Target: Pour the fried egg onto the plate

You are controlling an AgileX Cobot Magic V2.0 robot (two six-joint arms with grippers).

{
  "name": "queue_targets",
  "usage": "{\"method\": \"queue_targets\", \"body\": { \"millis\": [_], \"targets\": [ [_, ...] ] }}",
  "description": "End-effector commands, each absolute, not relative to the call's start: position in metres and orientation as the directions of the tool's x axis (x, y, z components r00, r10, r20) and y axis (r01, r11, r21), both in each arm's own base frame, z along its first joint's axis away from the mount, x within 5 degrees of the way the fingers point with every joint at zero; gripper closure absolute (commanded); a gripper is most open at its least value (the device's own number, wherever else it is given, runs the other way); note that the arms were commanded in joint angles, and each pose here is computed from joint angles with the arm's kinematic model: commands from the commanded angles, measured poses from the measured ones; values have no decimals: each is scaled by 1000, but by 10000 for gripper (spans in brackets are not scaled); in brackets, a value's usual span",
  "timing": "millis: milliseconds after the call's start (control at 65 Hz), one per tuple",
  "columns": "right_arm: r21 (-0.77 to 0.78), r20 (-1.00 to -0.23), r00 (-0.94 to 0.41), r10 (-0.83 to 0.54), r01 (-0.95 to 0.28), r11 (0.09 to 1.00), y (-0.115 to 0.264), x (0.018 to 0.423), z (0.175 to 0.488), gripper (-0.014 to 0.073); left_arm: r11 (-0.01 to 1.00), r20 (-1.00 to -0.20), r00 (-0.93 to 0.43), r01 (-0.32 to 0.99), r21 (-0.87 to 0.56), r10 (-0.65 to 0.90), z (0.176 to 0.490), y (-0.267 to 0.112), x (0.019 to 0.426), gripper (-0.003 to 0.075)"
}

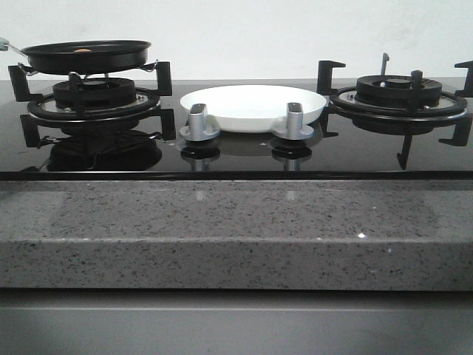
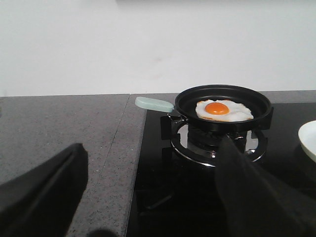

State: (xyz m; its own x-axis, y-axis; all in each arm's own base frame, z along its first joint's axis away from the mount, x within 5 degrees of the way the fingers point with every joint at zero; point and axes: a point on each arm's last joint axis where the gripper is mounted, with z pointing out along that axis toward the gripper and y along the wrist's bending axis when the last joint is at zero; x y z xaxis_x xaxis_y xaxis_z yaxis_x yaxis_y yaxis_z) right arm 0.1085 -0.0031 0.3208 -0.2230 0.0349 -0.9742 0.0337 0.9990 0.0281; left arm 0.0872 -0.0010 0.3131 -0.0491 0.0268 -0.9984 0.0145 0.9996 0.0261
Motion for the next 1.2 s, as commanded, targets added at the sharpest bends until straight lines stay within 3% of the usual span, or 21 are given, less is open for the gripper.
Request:
{"method": "queue_targets", "body": {
  "millis": [0,231,477,738,1046,1184],
  "targets": [
    [55,-992,-111,58,34,998,-3,113,341,-28,999,-998,59,26,21,20,332,-2,87,183],
    [68,-965,-251,71,19,997,-1,156,348,-28,999,-998,59,26,21,20,332,-2,87,183],
    [75,-919,-394,20,-123,990,31,223,355,-22,999,-998,57,26,21,20,332,-2,87,183],
    [70,-813,-578,-71,-217,974,69,294,362,174,999,-998,57,26,21,20,332,-2,87,183],
    [113,-648,-738,-190,-339,934,99,374,362,182,999,-998,57,26,21,20,332,-2,87,183],
    [137,-609,-764,-213,-366,921,108,402,357,182,999,-998,57,26,21,20,332,-2,87,183]
  ]
}}
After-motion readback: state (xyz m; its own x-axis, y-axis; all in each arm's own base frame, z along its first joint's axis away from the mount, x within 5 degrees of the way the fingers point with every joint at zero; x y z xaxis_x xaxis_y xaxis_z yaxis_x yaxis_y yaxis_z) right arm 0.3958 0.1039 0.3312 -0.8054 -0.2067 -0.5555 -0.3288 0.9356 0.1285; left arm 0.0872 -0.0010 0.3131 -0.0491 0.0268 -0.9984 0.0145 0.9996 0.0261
